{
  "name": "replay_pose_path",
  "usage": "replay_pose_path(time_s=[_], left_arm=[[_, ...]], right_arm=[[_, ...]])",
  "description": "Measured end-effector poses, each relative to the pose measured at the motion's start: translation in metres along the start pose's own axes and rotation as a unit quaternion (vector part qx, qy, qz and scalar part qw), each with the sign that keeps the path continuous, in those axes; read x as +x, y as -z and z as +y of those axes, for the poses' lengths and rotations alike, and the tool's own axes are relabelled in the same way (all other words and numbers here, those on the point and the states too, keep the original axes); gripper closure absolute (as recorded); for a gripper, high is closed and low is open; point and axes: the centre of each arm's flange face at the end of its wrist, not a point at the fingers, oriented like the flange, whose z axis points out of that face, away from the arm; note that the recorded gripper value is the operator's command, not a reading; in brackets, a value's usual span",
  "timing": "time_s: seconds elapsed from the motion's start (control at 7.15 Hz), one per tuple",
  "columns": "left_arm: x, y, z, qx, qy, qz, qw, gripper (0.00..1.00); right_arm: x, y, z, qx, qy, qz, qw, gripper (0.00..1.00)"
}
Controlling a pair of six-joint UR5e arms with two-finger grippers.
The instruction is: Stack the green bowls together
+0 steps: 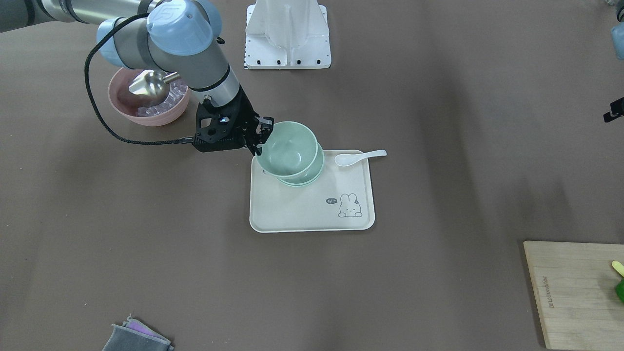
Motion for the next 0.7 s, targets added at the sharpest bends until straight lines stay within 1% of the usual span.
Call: replay_pose_path(time_s=[0.28,0.7], left_arm=[[-0.002,-0.002,0.001,-0.002,0.002,0.0,1.0,0.02],[-0.002,-0.002,0.001,-0.002,0.002,0.0,1.0,0.02]], right_arm=[[-0.006,-0.012,0.006,-0.014,-0.005,0.017,0.9997,1.0],[-0.011,-0.023,0.005,-0.019,-0.007,0.025,0.9995,1.0]])
